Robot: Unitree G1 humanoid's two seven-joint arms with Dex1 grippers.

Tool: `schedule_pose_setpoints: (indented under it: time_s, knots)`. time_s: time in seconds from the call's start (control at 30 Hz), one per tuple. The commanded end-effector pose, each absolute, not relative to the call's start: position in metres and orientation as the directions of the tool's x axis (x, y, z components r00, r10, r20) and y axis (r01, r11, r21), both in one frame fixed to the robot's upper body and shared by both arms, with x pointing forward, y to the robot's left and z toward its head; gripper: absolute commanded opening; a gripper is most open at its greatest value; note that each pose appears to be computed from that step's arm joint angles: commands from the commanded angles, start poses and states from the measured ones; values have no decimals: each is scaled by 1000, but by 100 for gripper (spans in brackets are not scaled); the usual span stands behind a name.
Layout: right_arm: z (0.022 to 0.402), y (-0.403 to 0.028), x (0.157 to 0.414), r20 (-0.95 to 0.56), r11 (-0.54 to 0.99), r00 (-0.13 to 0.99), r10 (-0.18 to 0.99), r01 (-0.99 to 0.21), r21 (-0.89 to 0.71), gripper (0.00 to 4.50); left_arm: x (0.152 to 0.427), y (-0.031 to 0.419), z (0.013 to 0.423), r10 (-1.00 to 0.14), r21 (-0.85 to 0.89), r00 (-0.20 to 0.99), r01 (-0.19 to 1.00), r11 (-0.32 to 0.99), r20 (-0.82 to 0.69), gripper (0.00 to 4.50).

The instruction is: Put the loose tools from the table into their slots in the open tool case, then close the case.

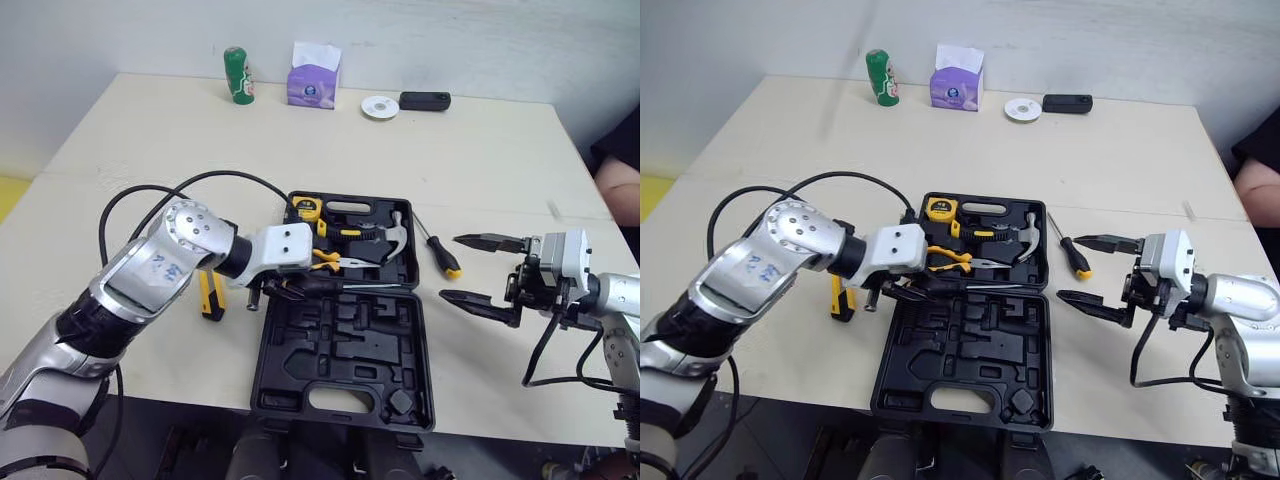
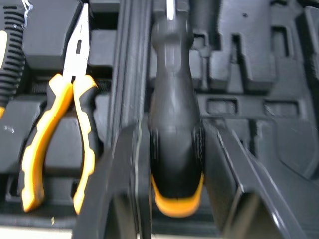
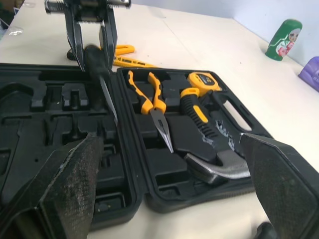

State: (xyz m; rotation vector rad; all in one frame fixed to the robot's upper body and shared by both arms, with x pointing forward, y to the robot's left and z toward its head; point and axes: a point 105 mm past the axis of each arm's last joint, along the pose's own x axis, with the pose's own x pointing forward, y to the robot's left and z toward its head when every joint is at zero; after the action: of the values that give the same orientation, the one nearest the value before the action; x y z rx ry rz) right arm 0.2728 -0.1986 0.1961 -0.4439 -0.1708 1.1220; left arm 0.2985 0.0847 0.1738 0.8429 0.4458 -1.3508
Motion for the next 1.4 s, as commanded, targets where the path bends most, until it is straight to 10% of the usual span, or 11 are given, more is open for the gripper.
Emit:
schedule_pose_setpoints:
  time_s: [0.03,1.2,1.4]
  knots:
    - [208,-191,267,-57,360,428,902,-818,-450,450,297,83,173,-635,248,189,969,-4,-749,101]
    - [185,-193,269,-31,358,410,912,-828,-432,450,310,70,164,-486,373,287,924,-88,-826,101]
    - [182,-196,265,-26,347,397,918,-831,-436,450,305,58,176,-558,394,276,914,-100,-782,362]
